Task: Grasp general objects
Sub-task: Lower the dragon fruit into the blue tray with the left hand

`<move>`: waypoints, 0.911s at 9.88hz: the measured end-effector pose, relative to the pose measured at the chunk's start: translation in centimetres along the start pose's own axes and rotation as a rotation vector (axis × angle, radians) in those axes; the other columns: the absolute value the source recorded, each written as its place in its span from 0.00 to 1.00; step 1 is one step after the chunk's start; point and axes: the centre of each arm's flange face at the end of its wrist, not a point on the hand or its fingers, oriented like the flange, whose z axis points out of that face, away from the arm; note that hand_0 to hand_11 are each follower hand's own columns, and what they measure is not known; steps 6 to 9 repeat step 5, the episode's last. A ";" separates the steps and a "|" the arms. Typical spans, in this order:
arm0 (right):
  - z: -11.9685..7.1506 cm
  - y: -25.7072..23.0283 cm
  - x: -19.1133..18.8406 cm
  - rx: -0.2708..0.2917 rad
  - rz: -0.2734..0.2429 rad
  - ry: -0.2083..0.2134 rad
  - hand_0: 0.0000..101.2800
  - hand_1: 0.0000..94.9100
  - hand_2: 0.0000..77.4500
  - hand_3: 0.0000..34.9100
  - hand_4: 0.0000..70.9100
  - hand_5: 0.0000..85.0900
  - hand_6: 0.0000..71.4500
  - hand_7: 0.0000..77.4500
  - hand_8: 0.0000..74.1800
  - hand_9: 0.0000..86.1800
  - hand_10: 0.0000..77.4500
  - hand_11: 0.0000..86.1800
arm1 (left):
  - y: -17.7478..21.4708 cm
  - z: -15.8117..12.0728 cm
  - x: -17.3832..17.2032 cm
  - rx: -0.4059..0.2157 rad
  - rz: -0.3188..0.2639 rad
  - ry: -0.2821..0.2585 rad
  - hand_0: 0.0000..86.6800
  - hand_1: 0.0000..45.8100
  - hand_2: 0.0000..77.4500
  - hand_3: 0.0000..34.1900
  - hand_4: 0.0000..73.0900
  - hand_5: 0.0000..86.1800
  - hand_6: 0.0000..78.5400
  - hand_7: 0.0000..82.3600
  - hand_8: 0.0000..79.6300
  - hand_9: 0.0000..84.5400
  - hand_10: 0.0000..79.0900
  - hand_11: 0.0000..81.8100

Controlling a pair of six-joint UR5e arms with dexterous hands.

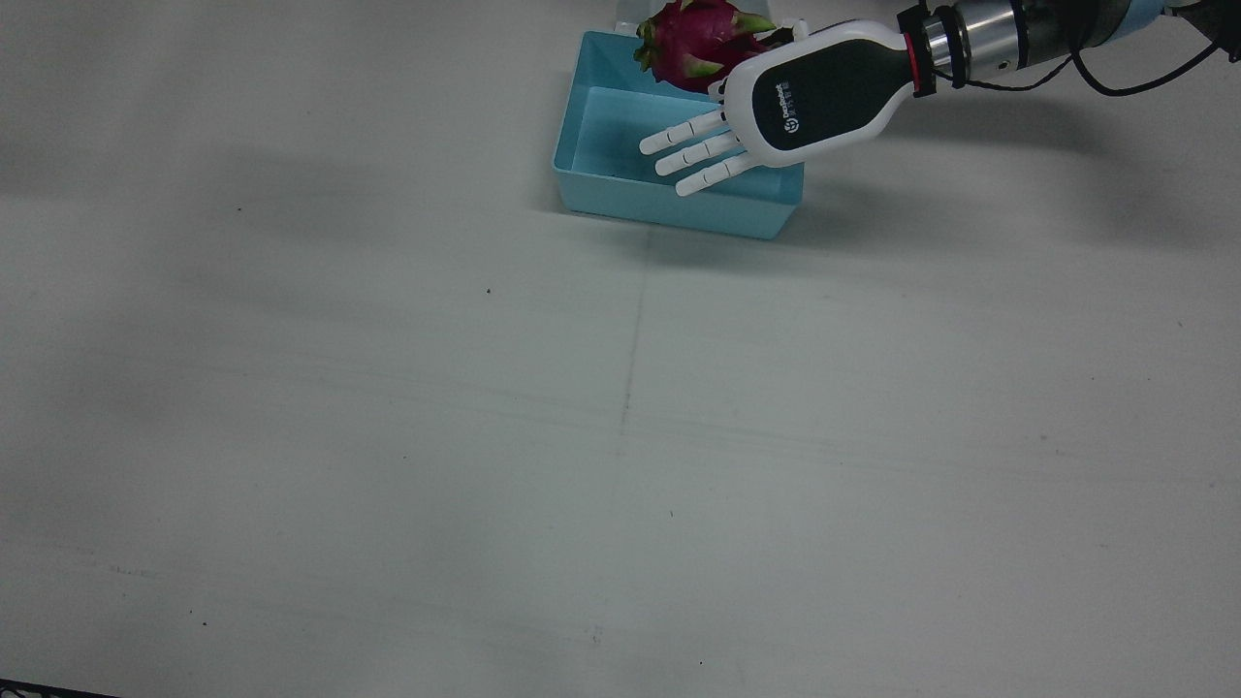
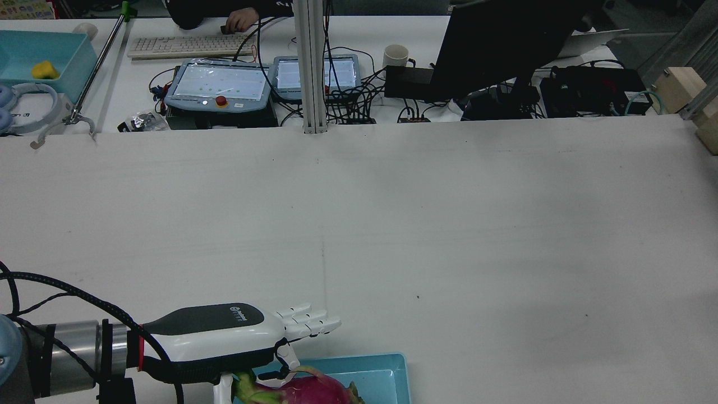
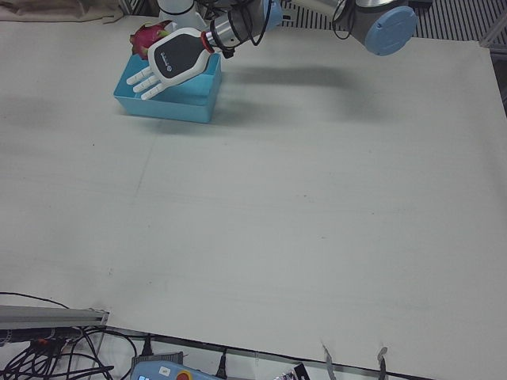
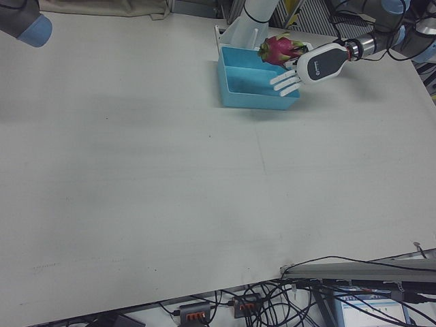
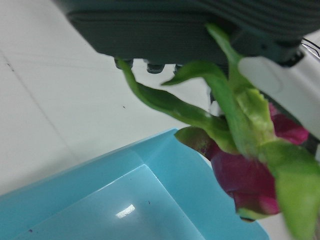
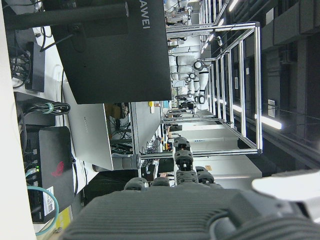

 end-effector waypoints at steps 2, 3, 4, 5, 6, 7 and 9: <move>0.0 0.0 0.0 0.000 0.000 -0.001 0.00 0.06 0.02 0.00 0.00 0.01 0.00 0.00 0.00 0.01 0.00 0.01 | 0.2 -0.1 0.0 -0.003 0.009 0.010 0.56 0.00 0.47 0.43 0.26 0.00 0.00 0.02 0.01 0.01 0.01 0.01; 0.0 0.0 0.0 0.000 0.000 -0.001 0.00 0.06 0.02 0.00 0.00 0.01 0.00 0.00 0.00 0.01 0.00 0.01 | 0.2 -0.2 0.0 -0.005 0.015 0.013 0.56 0.00 0.30 0.54 0.04 0.02 0.00 0.01 0.01 0.01 0.00 0.01; 0.0 0.0 0.0 0.000 0.000 0.000 0.00 0.06 0.02 0.00 0.00 0.01 0.00 0.00 0.00 0.01 0.00 0.01 | 0.2 -0.3 -0.1 -0.005 0.018 0.014 0.56 0.00 0.13 0.64 0.00 0.02 0.00 0.01 0.01 0.01 0.00 0.01; 0.0 0.0 0.0 0.000 0.000 0.000 0.00 0.06 0.02 0.00 0.00 0.01 0.00 0.00 0.00 0.01 0.00 0.01 | 0.1 -0.4 -0.1 -0.003 0.020 0.016 0.56 0.00 0.02 0.75 0.00 0.02 0.00 0.01 0.01 0.01 0.00 0.01; 0.0 0.0 0.0 0.000 0.000 0.000 0.00 0.06 0.02 0.00 0.00 0.01 0.00 0.00 0.00 0.01 0.00 0.01 | 0.1 -0.4 -0.1 -0.003 0.020 0.016 0.56 0.00 0.02 0.75 0.00 0.02 0.00 0.01 0.01 0.01 0.00 0.01; 0.0 0.0 0.0 0.000 0.000 0.000 0.00 0.06 0.02 0.00 0.00 0.01 0.00 0.00 0.00 0.01 0.00 0.01 | 0.1 -0.4 -0.1 -0.003 0.020 0.016 0.56 0.00 0.02 0.75 0.00 0.02 0.00 0.01 0.01 0.01 0.00 0.01; 0.0 0.0 0.0 0.000 0.000 0.000 0.00 0.06 0.02 0.00 0.00 0.01 0.00 0.00 0.00 0.01 0.00 0.01 | 0.1 -0.4 -0.1 -0.003 0.020 0.016 0.56 0.00 0.02 0.75 0.00 0.02 0.00 0.01 0.01 0.01 0.00 0.01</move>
